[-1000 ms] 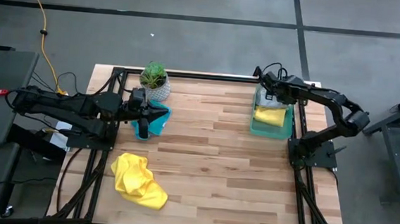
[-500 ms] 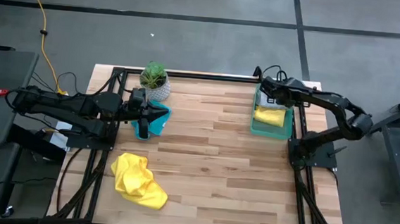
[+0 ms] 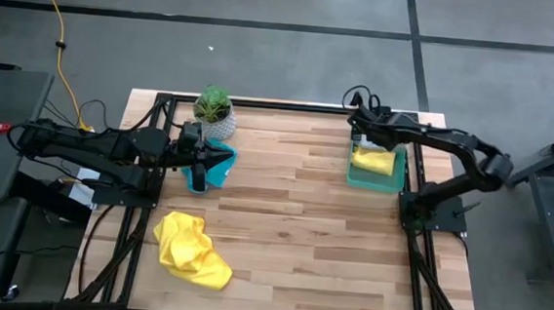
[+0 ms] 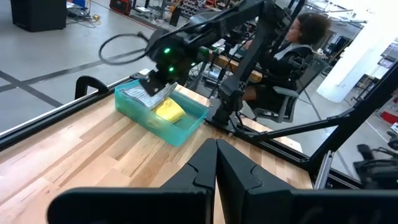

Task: Fold microfiber towels
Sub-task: Put the folded gray microfiber cloth into the green bin

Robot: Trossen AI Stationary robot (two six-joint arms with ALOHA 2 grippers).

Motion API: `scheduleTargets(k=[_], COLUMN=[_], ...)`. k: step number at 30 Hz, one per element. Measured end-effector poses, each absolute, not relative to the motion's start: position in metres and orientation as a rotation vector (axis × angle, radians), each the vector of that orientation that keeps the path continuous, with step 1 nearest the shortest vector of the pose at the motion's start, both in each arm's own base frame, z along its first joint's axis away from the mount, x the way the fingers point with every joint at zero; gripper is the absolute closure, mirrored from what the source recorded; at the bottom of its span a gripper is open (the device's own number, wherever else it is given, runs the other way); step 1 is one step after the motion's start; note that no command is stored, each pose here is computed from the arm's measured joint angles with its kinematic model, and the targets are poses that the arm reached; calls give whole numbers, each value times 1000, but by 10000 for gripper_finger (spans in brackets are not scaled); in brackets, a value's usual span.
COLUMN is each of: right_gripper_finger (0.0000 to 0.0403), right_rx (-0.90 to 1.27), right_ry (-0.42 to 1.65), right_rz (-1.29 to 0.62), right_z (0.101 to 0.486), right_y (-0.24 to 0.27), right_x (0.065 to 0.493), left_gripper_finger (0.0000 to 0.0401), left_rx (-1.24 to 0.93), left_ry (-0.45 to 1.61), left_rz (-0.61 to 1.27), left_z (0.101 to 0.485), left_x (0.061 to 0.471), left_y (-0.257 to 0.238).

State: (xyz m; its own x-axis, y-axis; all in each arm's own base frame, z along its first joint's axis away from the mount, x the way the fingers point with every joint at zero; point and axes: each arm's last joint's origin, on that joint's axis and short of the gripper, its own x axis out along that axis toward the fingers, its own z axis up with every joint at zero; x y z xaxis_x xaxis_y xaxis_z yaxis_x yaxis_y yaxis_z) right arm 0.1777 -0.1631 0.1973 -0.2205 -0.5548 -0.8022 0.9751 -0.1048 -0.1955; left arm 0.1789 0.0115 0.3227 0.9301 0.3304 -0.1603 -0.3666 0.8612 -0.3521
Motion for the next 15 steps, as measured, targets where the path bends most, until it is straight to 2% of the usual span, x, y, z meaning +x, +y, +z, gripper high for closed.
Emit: scheduleTargets(k=[1, 3, 6, 10, 15], right_gripper_finger=[371, 391, 383, 400, 400], right_rx=[681, 695, 725, 768, 821], right_ry=[897, 904, 911, 944, 934], right_rz=[-1625, -1611, -1584, -1584, -1531], right_z=[193, 186, 177, 165, 152], right_y=[-166, -174, -185, -192, -198], right_x=[178, 180, 181, 181, 189], left_gripper_finger=[400, 401, 401, 401, 401], left_rx=[-388, -388, -388, -388, -388], left_ry=[96, 96, 95, 95, 96], left_rz=[366, 366, 366, 366, 366], left_z=[323, 323, 323, 323, 323], left_x=[179, 179, 179, 179, 179], left_y=[11, 11, 11, 11, 11])
